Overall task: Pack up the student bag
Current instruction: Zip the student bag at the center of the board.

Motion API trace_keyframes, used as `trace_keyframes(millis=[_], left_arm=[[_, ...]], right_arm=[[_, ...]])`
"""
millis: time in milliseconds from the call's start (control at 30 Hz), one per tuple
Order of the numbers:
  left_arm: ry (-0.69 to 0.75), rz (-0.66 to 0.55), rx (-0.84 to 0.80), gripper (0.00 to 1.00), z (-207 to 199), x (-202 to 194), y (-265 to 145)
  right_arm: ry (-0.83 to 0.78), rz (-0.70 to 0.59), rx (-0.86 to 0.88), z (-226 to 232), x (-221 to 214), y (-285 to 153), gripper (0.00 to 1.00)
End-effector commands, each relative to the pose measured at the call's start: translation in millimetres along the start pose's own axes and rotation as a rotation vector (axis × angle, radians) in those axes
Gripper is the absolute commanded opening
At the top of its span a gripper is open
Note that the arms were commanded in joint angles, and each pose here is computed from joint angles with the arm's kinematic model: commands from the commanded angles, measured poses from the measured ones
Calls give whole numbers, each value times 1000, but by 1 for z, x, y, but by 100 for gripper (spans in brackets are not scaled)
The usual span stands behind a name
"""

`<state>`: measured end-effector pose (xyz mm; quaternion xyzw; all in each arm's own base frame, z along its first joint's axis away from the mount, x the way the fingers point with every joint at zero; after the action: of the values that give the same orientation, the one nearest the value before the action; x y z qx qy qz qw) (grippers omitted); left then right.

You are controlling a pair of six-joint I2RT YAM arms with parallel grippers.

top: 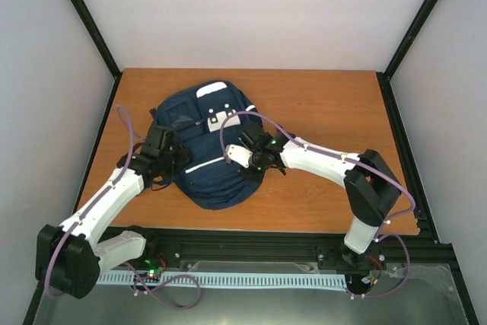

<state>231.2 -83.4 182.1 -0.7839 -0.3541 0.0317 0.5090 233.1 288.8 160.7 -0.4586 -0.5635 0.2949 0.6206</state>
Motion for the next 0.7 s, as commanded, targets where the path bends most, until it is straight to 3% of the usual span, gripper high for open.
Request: trace_keyframes(millis=[0,167,367,667], left_arm=[[-45,57,-69,56,1,-10,-19],[-167,200,-188,57,11,-41,-16],[-192,164,-248,59,1,-54,-19],[-220,185,-277,61,-15,-62,7]], right_arm=[[8,-69,27,3,15,0,3],[11,-70,21,5,11,1,3],[12,-71,26,6,9,2,3],[17,-72,43,7,9,5,3]])
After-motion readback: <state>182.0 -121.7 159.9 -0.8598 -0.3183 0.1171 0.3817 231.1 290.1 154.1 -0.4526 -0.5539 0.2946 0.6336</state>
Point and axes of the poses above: each gripper's point midway between its finger pads, its own y axis out along the fingers, its own z axis along the line the jaws close on, x = y × z, the point moved 8 cm from there along -y, back along the fingers, and after that the axes turned 1 degree about -y, right-handed, at the moved point
